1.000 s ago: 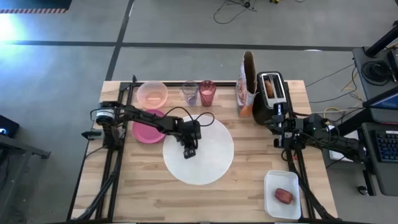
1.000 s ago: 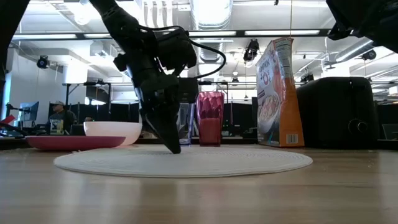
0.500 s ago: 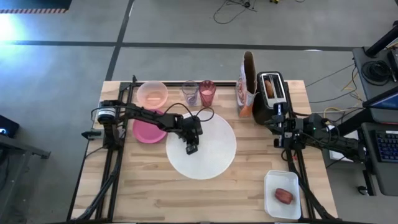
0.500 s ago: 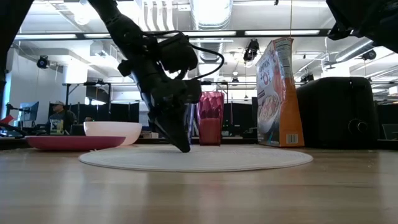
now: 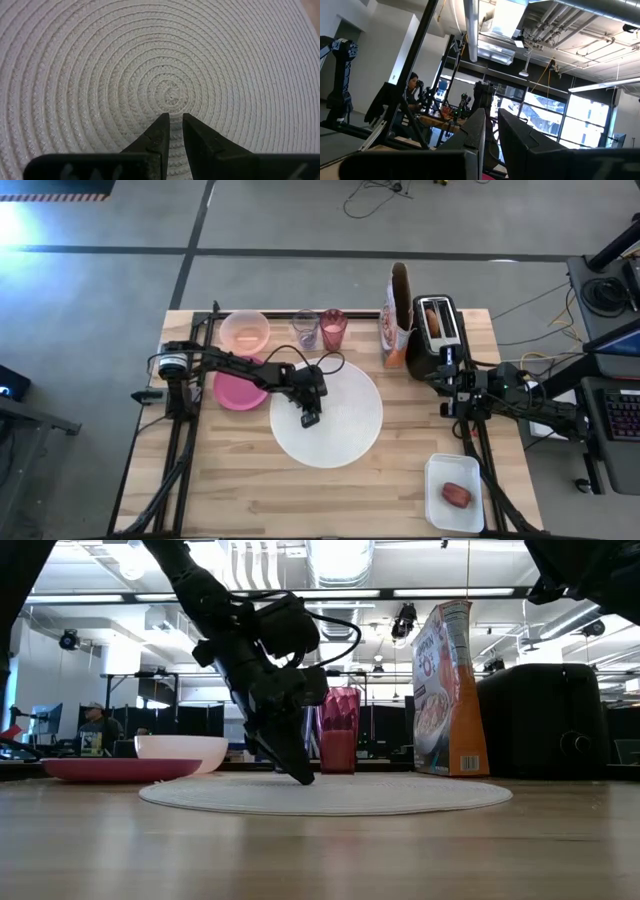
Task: Arrange a breakfast setting
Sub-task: Move the white table mat to the center of the table, then put the pink plate on the white table mat
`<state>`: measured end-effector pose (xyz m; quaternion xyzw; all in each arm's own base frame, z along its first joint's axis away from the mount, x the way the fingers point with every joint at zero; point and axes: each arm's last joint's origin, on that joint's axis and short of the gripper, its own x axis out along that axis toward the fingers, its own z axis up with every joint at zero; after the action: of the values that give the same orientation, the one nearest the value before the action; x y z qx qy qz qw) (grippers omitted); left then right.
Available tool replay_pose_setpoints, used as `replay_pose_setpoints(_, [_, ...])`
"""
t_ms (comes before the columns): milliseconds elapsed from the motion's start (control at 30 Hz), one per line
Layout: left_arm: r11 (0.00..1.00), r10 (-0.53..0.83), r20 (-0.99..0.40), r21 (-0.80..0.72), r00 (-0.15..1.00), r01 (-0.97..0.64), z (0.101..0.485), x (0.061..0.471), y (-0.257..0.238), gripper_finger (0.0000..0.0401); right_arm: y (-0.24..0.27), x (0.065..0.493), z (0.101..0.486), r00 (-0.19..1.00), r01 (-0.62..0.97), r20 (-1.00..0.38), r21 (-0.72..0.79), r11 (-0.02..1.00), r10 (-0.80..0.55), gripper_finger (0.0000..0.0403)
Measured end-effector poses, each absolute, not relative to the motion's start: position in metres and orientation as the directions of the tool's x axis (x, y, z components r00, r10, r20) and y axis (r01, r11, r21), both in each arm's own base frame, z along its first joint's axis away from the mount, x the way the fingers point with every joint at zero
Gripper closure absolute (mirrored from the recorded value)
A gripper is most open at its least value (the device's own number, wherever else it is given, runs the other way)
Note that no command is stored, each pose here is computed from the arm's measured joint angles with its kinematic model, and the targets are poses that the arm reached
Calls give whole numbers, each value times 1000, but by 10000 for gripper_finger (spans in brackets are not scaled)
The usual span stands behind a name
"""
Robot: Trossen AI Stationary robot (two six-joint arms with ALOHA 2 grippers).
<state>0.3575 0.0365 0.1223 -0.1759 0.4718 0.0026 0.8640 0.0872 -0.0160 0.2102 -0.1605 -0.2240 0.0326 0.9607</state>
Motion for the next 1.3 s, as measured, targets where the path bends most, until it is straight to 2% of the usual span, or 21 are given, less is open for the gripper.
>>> replay_pose_setpoints(133, [929, -201, -808, -336, 554, -153, 128, 357, 35, 363, -16, 87, 210, 898, 9, 420, -323, 946, 134, 360])
replay_pose_setpoints(267, [930, -214, -814, -339, 540, -144, 150, 365, 32, 363, -16, 87, 210, 898, 9, 420, -323, 946, 135, 360])
replay_pose_setpoints(400, [934, -205, -880, -307, 429, -182, 167, 367, 26, 362, -16, 87, 210, 898, 10, 420, -323, 946, 134, 360])
replay_pose_setpoints(500, [947, -132, -933, -218, 335, -234, 175, 364, 19, 358, -16, 87, 210, 898, 9, 420, -323, 946, 134, 360])
replay_pose_setpoints(633, [939, -9, -978, -81, 209, -335, 181, 355, 9, 321, -16, 87, 210, 897, 9, 420, -323, 946, 135, 360])
replay_pose_setpoints(767, [911, 9, -998, -20, 68, -411, 182, 340, -1, 263, -16, 87, 210, 898, 9, 419, -323, 946, 135, 360])
replay_pose_setpoints(967, [873, 149, -983, 183, -110, -452, 183, 316, -8, 198, -16, 87, 210, 898, 9, 420, -323, 946, 135, 360])
replay_pose_setpoints(1133, [834, 179, -972, 233, -153, -500, 177, 293, -2, 189, -16, 87, 210, 898, 9, 420, -323, 946, 135, 360])
replay_pose_setpoints(1300, [800, 177, -978, 211, -115, -562, 172, 269, 5, 189, -16, 87, 210, 897, 9, 420, -323, 946, 135, 360])
